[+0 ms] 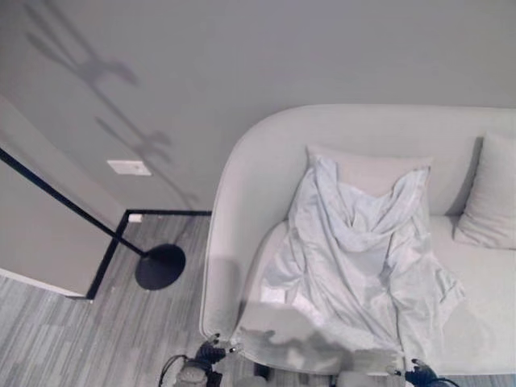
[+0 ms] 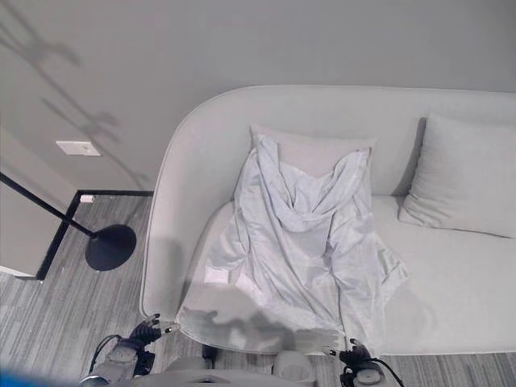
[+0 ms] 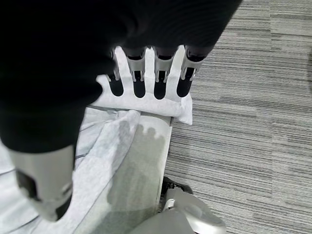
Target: Hang the clothes on the sofa on the clothes rack.
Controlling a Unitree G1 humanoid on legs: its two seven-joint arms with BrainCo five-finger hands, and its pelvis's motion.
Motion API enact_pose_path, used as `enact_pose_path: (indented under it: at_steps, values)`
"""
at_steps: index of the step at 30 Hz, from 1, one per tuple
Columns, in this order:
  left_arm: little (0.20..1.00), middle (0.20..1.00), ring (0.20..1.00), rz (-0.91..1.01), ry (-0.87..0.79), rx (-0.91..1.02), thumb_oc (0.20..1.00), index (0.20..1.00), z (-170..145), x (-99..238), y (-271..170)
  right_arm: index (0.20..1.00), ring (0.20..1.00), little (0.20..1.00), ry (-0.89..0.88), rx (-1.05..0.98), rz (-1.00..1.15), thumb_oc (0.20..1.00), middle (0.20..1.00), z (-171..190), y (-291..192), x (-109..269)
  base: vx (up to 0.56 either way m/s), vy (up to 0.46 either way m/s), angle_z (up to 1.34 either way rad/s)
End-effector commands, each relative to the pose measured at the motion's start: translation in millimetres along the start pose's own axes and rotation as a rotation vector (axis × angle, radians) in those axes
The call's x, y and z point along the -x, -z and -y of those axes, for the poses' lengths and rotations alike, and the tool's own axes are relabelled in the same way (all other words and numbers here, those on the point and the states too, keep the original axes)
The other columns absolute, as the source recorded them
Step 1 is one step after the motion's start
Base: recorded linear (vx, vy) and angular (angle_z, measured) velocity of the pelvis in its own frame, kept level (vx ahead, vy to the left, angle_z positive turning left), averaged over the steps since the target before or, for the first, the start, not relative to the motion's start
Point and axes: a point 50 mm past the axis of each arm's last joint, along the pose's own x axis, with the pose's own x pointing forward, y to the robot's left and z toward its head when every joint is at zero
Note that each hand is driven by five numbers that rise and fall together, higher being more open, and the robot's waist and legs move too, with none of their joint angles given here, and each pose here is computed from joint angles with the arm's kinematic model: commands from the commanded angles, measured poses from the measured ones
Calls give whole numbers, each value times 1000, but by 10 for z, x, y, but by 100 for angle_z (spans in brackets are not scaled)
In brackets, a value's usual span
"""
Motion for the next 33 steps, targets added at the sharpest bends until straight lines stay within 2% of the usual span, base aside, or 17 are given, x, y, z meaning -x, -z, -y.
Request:
enact_pose_path:
  at_steps: [1,12,18,20,22,26,27,33]
  values:
    - [1000,1000,1000,118,-21,-35,1000,1000,-56,-84,-386,1000,1000,1000,64,-37,82,1000,1000,248,-282,-62,-26,-2,-8]
    - [1000,1000,1000,339,-12,-96,1000,1000,-73,-85,-1003,1000,1000,1000,152,-123,161,1000,1000,481,-474,-61,-42,3,-18]
    - [1000,1000,1000,542,-37,-197,1000,1000,-99,-30,-1718,1000,1000,1000,266,-150,361,1000,1000,834,-989,4,-47,19,-31]
    - [1000,1000,1000,568,-44,-214,1000,1000,-98,-14,-1811,1000,1000,1000,282,-147,390,1000,1000,873,-1057,22,-19,15,-41]
    - [1000,1000,1000,653,-68,-244,1000,1000,-83,50,-2109,1000,1000,1000,342,-141,500,1000,1000,1021,-1324,111,-34,20,-27]
    - [1000,1000,1000,710,-92,-263,1000,1000,-81,105,-2315,1000,1000,1000,372,-141,562,1000,1000,1104,-1479,170,-23,-2,-13]
    - [1000,1000,1000,795,-135,-289,1000,1000,-99,208,-2623,1000,1000,1000,417,-130,676,1000,1000,1235,-1769,302,-20,-30,-8]
    - [1000,1000,1000,912,-205,-324,1000,1000,-153,397,-3056,1000,1000,1000,503,-144,876,1000,1000,1481,-2295,603,-16,-26,-6]
